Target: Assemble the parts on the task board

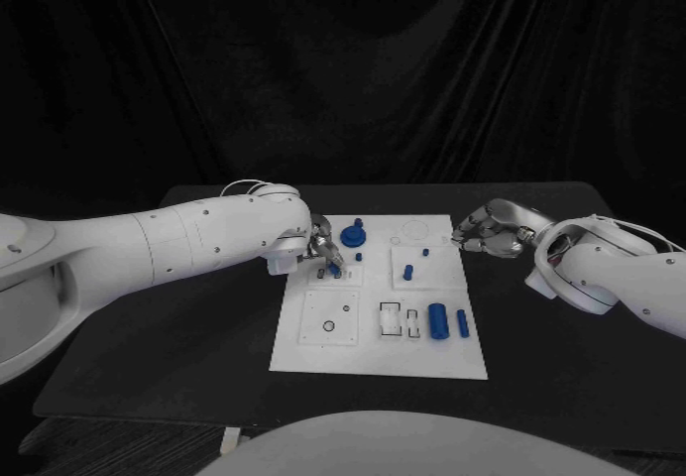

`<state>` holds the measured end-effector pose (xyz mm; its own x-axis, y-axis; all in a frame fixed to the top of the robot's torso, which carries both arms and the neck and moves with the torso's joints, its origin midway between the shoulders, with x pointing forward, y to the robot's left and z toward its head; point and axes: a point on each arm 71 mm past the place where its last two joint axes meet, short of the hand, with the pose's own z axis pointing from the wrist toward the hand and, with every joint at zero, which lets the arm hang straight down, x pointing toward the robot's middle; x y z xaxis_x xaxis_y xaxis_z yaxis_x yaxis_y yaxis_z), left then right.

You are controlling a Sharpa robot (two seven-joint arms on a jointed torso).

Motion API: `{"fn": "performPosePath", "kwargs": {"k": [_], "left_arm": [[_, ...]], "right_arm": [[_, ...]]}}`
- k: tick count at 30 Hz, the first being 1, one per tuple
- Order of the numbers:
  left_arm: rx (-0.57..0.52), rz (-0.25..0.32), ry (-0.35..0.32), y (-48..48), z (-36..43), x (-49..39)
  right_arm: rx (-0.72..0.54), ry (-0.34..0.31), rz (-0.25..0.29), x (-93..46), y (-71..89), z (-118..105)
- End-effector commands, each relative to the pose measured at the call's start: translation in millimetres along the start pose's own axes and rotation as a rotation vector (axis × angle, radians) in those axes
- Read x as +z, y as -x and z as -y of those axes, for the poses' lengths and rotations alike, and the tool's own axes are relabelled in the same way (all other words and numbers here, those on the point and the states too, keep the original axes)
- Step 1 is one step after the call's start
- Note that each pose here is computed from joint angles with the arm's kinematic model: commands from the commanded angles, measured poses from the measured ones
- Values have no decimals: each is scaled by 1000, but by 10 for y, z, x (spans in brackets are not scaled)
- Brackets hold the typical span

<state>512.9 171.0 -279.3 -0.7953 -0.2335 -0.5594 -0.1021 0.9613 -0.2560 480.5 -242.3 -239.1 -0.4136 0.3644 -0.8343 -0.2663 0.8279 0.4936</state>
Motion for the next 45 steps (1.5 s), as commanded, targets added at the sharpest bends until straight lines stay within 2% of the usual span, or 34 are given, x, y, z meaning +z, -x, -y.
{"fn": "performPosePath", "kwargs": {"k": [1, 25, 45], "left_arm": [[4, 1, -5, -8, 12, 7], [-1, 2, -9, -43, 17, 36], [-5, -6, -4, -80, -21, 60]], "right_arm": [[-3, -15, -9, -3, -13, 16], [-3, -13, -8, -8, -13, 14], [-3, -11, -10, -2, -18, 6]]}}
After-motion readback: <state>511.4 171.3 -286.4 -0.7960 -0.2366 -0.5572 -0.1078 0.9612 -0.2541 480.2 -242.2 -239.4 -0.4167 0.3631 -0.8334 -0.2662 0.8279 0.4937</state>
